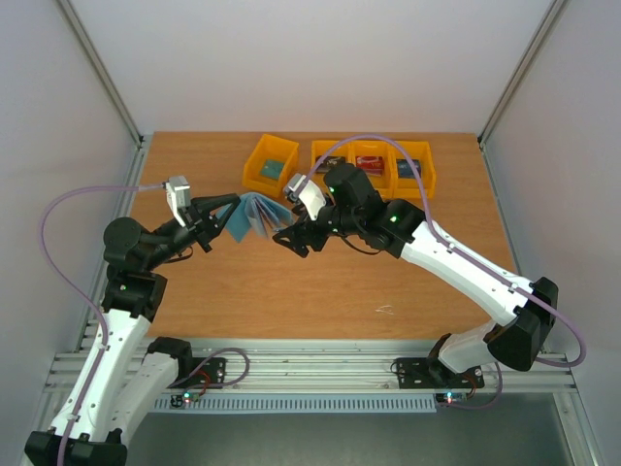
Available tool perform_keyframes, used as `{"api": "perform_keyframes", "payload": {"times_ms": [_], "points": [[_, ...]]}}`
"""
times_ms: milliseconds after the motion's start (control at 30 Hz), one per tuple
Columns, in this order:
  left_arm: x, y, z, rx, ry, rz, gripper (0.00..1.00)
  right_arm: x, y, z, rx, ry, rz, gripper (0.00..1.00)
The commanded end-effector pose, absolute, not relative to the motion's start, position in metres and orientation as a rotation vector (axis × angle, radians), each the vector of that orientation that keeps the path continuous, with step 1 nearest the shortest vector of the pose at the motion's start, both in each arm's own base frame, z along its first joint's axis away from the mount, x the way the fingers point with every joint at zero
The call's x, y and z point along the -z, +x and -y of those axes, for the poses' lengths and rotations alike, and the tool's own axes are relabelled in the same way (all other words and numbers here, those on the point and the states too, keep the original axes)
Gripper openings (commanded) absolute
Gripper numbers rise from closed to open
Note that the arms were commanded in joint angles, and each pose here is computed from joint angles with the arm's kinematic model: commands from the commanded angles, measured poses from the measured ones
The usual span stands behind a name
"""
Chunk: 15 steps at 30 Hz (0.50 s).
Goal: Take the credit cards out of the card holder
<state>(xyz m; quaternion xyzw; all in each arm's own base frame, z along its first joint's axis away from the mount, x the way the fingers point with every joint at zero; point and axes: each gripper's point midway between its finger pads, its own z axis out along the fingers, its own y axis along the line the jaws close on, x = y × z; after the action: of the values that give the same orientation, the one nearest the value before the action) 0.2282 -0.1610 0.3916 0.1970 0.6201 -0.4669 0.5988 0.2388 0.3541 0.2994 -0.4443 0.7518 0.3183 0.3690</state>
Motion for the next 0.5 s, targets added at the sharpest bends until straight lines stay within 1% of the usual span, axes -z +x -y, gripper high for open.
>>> {"api": "perform_keyframes", "payload": {"times_ms": [0,67,200,300,333,467], "points": [[-0.415,0.221,0.159,1.064,0.485,-1.353,0.00,-0.315,0.243,-0.355,-0.789,-1.100,-1.879,0.83],[-0.415,0.221,0.159,1.065,0.483,-1.353,0.00,-0.321,0.245,-0.357,-0.800,-1.088,-1.862,0.82],[-0.413,0.223,0.159,1.068,0.474,-1.360,0.00,-0.320,0.245,-0.364,-0.835,-1.101,-1.860,0.85],[-0.411,0.222,0.159,1.075,0.476,-1.365,0.00,-0.324,0.248,-0.367,-0.845,-1.078,-1.851,0.83],[-0.410,0.222,0.160,1.080,0.477,-1.368,0.00,-0.327,0.249,-0.369,-0.851,-1.068,-1.840,0.80],[-0.402,0.220,0.162,1.097,0.488,-1.389,0.00,-0.340,0.256,-0.373,-0.861,-1.028,-1.816,0.63]]}}
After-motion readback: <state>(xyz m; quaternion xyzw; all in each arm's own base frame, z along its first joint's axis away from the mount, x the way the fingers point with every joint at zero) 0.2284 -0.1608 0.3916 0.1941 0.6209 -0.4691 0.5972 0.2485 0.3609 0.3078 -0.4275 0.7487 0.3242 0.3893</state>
